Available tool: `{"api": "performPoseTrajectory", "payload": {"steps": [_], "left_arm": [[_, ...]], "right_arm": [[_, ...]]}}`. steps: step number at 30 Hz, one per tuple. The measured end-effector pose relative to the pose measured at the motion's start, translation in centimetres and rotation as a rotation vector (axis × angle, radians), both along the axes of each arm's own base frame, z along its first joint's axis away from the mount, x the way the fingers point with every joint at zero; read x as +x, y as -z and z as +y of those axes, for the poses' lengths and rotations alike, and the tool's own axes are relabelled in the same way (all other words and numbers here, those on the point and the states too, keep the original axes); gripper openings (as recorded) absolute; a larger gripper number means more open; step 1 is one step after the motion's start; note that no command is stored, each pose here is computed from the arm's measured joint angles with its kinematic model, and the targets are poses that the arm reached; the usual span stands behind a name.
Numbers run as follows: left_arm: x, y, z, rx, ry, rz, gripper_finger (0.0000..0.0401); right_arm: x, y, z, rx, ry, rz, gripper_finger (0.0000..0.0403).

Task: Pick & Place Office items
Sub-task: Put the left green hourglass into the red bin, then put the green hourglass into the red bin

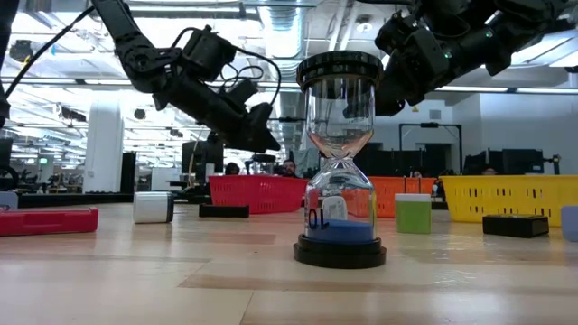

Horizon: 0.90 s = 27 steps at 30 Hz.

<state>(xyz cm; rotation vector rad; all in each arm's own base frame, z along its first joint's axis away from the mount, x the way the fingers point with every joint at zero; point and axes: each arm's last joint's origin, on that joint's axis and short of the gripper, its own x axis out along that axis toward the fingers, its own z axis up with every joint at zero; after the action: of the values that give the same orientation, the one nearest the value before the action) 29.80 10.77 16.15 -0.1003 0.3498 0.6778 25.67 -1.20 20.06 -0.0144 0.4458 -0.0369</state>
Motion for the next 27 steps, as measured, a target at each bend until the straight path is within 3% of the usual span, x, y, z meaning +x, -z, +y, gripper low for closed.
{"api": "performPoseTrajectory", "payload": {"steps": [6,12,16,21,27], "left_arm": [[-0.4,-2.0,-0.4,0.02,0.008,-0.055,0.0235],[-1.7,-6.5,-2.1,0.06,0.051,-0.194,0.0245],[-2.9,-8.5,-3.6,0.06,0.095,-0.21,0.0239],[-4.0,-9.2,-5.2,0.035,0.159,-0.156,0.0229],[-4.3,-8.1,-6.8,0.007,0.246,-0.099,0.0226]], "right_arm": [[0.0,0.0,0.0,0.0,0.0,0.002,0.026],[0.0,0.0,0.0,0.0,0.0,0.003,0.026],[-0.1,0.1,0.0,0.0,0.001,0.006,0.026],[-0.1,0.1,0.0,0.026,0.015,0.003,0.026],[0.0,0.1,-0.1,0.025,0.03,-0.001,0.026]]}}
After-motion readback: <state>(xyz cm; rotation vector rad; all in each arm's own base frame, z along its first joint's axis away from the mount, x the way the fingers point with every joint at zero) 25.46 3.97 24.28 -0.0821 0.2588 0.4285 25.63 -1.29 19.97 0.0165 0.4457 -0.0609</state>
